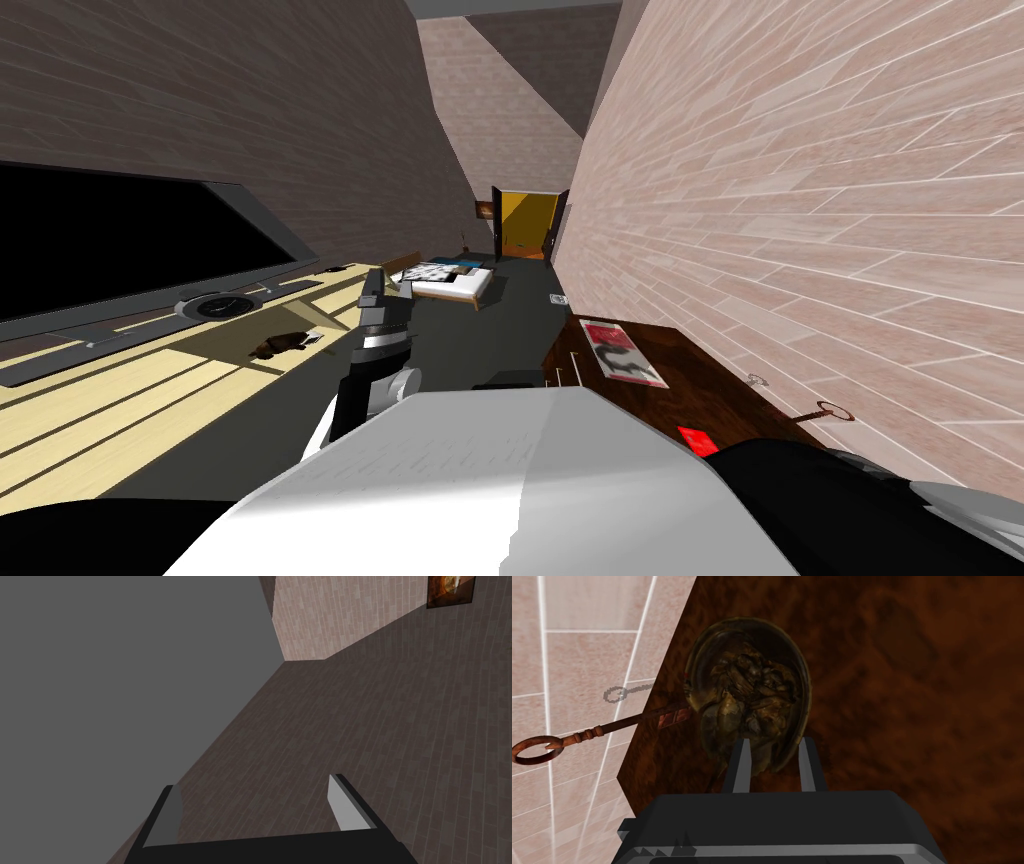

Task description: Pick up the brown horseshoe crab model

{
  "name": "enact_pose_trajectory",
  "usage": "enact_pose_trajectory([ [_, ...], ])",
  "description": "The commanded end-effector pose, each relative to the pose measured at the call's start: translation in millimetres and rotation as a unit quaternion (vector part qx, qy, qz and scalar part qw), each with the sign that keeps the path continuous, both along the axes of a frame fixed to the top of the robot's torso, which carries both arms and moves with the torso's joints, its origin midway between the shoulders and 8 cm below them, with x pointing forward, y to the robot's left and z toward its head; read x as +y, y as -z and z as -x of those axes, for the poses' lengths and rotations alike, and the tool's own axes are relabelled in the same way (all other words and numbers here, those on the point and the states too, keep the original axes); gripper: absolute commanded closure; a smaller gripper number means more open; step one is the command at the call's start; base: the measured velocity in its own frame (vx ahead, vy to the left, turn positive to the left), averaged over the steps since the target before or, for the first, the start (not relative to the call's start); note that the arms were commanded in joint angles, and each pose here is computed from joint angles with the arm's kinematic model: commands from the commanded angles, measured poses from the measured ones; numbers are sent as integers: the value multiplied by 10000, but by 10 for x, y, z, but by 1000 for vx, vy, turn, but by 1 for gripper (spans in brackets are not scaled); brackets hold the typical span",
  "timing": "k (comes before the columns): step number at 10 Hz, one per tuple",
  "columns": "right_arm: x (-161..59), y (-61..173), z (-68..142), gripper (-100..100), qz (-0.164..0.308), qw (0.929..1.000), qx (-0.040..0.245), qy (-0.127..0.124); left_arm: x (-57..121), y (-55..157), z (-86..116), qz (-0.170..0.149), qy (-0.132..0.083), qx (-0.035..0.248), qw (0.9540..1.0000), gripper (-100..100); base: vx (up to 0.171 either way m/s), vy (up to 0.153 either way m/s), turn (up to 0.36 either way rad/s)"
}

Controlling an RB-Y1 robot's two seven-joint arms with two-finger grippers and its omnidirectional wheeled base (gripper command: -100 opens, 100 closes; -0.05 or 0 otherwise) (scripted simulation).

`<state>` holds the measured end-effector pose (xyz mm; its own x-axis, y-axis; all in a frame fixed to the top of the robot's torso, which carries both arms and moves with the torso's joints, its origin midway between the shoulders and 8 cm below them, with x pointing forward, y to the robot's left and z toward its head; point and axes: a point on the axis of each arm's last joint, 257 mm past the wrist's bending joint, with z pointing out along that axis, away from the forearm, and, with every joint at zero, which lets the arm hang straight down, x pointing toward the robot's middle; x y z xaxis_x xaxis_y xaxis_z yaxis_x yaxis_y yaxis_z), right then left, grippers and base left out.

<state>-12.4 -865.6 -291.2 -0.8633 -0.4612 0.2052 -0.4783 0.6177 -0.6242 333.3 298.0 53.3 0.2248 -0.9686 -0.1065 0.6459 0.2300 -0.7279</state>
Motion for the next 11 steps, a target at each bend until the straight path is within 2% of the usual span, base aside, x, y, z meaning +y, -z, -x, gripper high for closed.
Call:
enact_pose_trajectory([
  [1,4,-13,-10,100,-17,10000,17,-80,0,0,0,0,0,0,10000,0,49,9,-128],
  [9,-32,-144,-57,100,-20,9989,36,-461,0,0,0,0,0,0,10000,0,79,25,-105],
  [10,-28,-132,-52,100,-22,9991,28,-422,0,0,0,0,0,0,10000,0,29,9,-28],
  [11,-26,-132,-48,0,-26,9991,35,-431,0,0,0,0,0,0,10000,0,0,0,0],
])
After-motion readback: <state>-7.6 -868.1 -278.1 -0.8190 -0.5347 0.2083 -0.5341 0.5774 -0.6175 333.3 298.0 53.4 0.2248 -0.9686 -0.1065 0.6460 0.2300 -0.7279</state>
